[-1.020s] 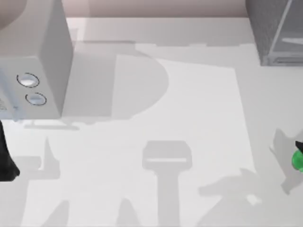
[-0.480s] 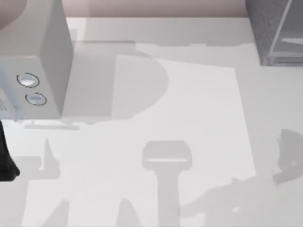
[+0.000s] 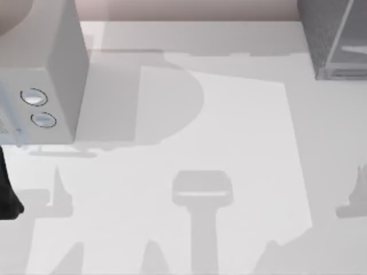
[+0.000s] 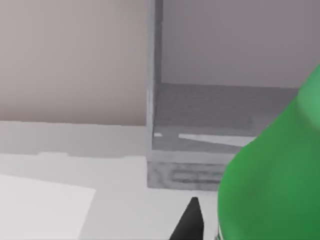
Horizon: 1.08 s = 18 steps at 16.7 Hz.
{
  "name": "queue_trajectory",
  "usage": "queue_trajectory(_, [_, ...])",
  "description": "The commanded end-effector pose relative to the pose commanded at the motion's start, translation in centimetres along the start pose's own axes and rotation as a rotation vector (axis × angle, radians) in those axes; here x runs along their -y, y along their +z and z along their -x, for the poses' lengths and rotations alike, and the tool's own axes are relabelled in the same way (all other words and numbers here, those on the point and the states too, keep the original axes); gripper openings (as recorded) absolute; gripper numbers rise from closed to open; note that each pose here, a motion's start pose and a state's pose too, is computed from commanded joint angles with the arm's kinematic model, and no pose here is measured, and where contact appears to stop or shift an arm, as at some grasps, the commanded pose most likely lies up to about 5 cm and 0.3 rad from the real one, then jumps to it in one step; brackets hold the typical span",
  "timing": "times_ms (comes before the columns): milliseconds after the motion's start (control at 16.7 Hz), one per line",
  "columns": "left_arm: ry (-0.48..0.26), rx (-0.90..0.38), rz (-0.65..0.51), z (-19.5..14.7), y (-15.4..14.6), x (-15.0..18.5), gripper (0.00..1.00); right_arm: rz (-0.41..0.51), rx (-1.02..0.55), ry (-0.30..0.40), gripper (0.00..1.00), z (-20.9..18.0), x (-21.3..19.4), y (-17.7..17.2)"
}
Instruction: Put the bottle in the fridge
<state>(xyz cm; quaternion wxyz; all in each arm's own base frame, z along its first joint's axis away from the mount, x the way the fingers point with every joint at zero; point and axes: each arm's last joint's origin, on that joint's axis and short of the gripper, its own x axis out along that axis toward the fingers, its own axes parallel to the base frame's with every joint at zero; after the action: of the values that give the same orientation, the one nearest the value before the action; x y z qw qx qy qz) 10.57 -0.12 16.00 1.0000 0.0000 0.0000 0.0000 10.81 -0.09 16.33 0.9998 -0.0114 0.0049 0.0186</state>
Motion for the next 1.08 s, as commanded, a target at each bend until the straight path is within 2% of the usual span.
queue_trajectory(180, [0.000,0.000,0.000,0.0,0.0,0.0,1.00,-0.023,0.010,-0.037,0.01,0.2,0.0,-0.3])
queue_trajectory(600, [0.000,0.000,0.000,0.0,0.0,0.0,1.00,-0.022,0.020,-0.039,0.01,0.2,0.1,0.3])
queue_trajectory(900, [0.000,0.000,0.000,0.0,0.0,0.0,1.00,-0.013,0.088,-0.040,0.01,-1.3,0.6,5.1])
queue_trajectory(1080, [0.000,0.000,0.000,0.0,0.0,0.0,1.00,-0.007,0.107,-0.037,0.01,-4.5,1.4,8.5])
